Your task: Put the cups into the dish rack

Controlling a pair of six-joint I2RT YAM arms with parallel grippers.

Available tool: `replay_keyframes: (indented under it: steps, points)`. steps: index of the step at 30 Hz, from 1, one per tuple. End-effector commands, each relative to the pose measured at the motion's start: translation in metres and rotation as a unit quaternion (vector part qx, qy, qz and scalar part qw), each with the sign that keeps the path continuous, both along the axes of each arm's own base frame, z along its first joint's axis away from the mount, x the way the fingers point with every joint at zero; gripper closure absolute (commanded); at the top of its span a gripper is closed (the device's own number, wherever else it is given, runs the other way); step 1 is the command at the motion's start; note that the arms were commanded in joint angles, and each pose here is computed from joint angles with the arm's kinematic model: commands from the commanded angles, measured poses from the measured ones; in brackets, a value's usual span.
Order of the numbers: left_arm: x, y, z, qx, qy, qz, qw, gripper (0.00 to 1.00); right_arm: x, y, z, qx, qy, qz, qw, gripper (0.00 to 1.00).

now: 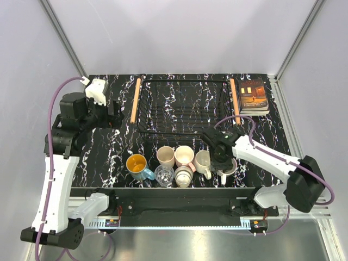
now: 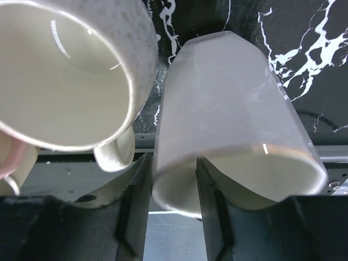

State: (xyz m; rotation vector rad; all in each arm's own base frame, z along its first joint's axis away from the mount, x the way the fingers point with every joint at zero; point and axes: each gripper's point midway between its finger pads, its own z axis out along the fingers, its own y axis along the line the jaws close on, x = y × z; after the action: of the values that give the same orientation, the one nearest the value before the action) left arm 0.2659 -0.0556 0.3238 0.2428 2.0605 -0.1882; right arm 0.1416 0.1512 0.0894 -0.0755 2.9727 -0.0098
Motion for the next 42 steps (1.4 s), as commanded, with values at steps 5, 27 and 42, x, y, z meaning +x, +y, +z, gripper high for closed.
replay_keyframes:
  steps: [5,27,42]
  points:
    - [-0.004,0.004,0.014,0.020,-0.034,-0.011,0.999,0.01,-0.004,-0.002,-0.031,-0.038,0.010,-0.040,0.998,0.54]
    - [0.002,-0.022,0.026,-0.042,-0.025,-0.050,0.998,0.01,-0.026,0.023,0.116,0.154,-0.061,-0.012,0.986,1.00]
    - [-0.015,-0.100,0.124,-0.270,-0.005,-0.185,0.945,0.01,0.095,0.108,0.368,0.495,-0.579,0.044,0.646,1.00]
